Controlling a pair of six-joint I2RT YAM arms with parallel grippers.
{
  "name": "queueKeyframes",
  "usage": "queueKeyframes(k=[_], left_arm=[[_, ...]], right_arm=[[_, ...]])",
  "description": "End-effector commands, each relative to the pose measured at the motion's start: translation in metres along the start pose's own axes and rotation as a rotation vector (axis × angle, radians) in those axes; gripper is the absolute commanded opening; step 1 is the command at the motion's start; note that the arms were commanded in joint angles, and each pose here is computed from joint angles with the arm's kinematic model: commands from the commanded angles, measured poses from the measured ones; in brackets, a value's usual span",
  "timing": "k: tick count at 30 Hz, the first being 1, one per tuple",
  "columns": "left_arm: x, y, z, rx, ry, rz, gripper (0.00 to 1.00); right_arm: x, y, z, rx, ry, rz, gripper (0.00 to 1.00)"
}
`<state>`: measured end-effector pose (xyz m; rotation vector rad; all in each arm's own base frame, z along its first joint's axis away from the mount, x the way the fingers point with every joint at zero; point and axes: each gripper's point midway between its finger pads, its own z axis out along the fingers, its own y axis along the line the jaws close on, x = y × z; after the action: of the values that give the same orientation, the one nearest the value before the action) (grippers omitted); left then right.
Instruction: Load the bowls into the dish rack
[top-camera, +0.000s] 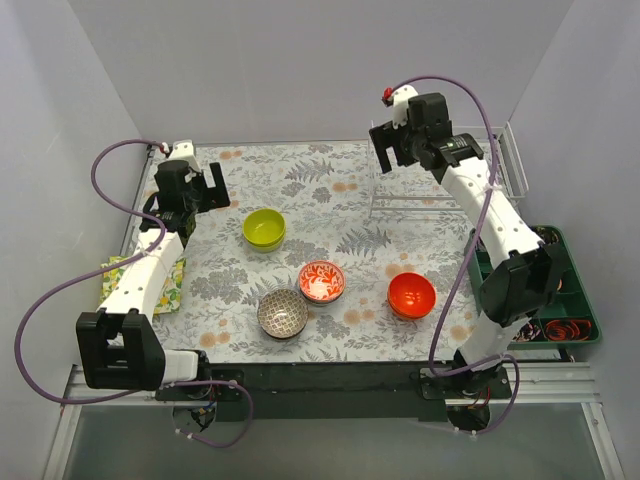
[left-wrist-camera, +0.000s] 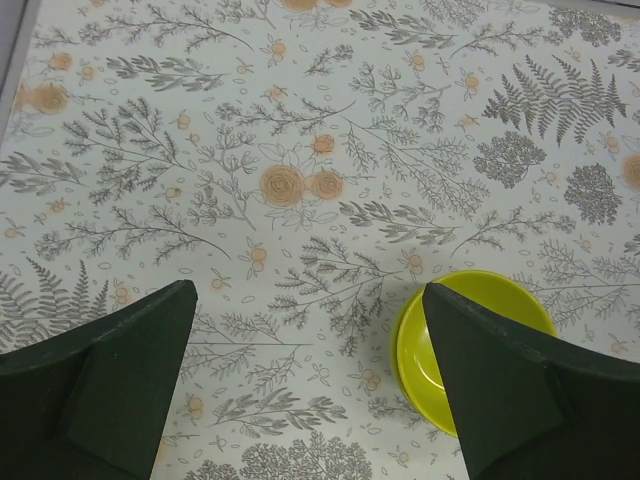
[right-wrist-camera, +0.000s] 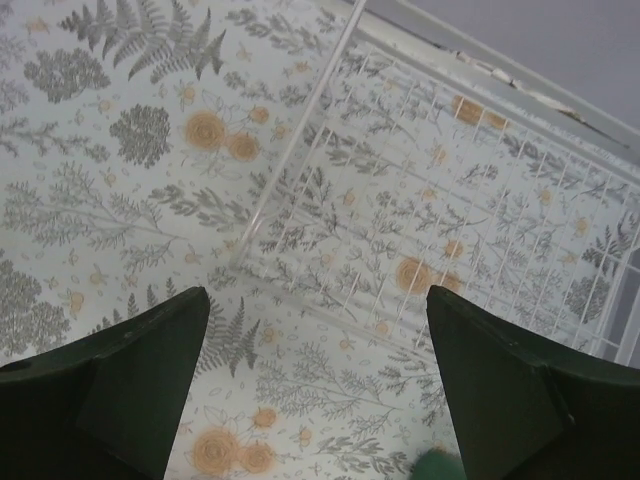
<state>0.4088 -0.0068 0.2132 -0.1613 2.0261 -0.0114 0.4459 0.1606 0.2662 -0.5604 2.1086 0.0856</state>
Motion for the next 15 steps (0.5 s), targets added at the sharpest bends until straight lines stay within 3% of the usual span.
queueKeyframes(k=[1,6,11,15], left_arm=[[-0.003,-0.009,-0.011,0.040,0.023,-0.088,0.98],[0.013,-0.003,-0.020,0.029,0.098,-0.028,0.98],[0.010,0.022,-0.041,-0.068,0.116,-0.030,0.98],[0.029,0.019,-0.052,-0.038,0.178,-0.018,0.98]], right_arm=[[-0.043,-0.015,0.000,0.078,-0.057,-0.023,0.99],[-0.096,-0.010,0.025,0.031,-0.172,0.027,0.98],[-0.102,0.010,0.058,-0.023,-0.182,0.130,0.88],[-0.093,0.024,0.087,-0.017,-0.157,0.134,0.87]])
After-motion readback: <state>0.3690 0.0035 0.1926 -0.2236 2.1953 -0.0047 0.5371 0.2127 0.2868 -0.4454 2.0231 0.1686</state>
